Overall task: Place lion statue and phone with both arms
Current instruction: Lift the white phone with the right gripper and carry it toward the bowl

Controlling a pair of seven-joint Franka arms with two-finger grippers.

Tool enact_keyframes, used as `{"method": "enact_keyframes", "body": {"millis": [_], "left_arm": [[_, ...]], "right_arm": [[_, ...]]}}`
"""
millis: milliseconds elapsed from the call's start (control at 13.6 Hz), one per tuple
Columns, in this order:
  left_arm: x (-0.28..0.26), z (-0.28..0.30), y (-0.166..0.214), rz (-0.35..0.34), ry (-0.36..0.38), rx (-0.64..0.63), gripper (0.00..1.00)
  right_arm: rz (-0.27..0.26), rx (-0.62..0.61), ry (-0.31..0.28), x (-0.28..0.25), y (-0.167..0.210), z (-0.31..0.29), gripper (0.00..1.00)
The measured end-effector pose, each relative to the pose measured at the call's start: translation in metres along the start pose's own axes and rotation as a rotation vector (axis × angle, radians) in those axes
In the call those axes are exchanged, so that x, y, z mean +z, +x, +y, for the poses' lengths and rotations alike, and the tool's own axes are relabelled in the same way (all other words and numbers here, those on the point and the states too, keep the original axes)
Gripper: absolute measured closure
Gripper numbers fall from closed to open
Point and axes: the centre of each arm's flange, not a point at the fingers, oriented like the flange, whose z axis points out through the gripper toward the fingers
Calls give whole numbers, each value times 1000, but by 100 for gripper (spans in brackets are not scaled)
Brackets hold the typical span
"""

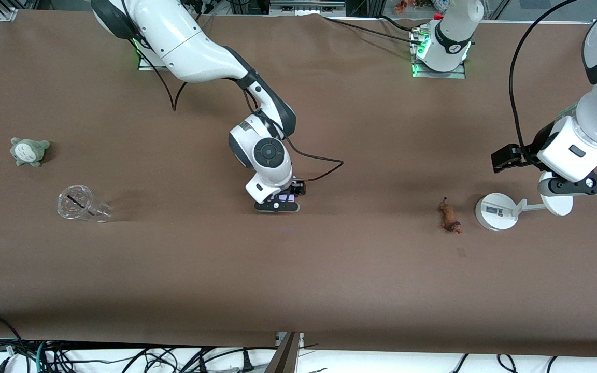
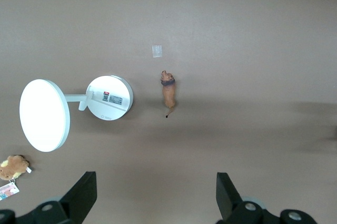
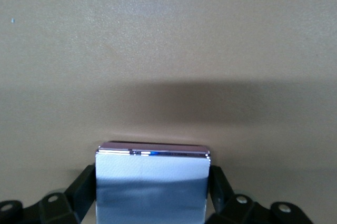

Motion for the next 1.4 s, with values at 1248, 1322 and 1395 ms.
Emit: {"method": "enact_keyframes", "body": {"millis": [1248, 1322, 1395], "left_arm": [[6, -18, -34, 99, -1, 71, 0], [7, -18, -34, 99, -1, 70, 0], [7, -18, -34, 99, -1, 72, 0]], "right_arm": [[-99, -191, -198, -262, 40, 189, 16], [-112, -198, -194, -258, 44, 209, 16], [-118, -199, -174, -249, 48, 228, 16]]}}
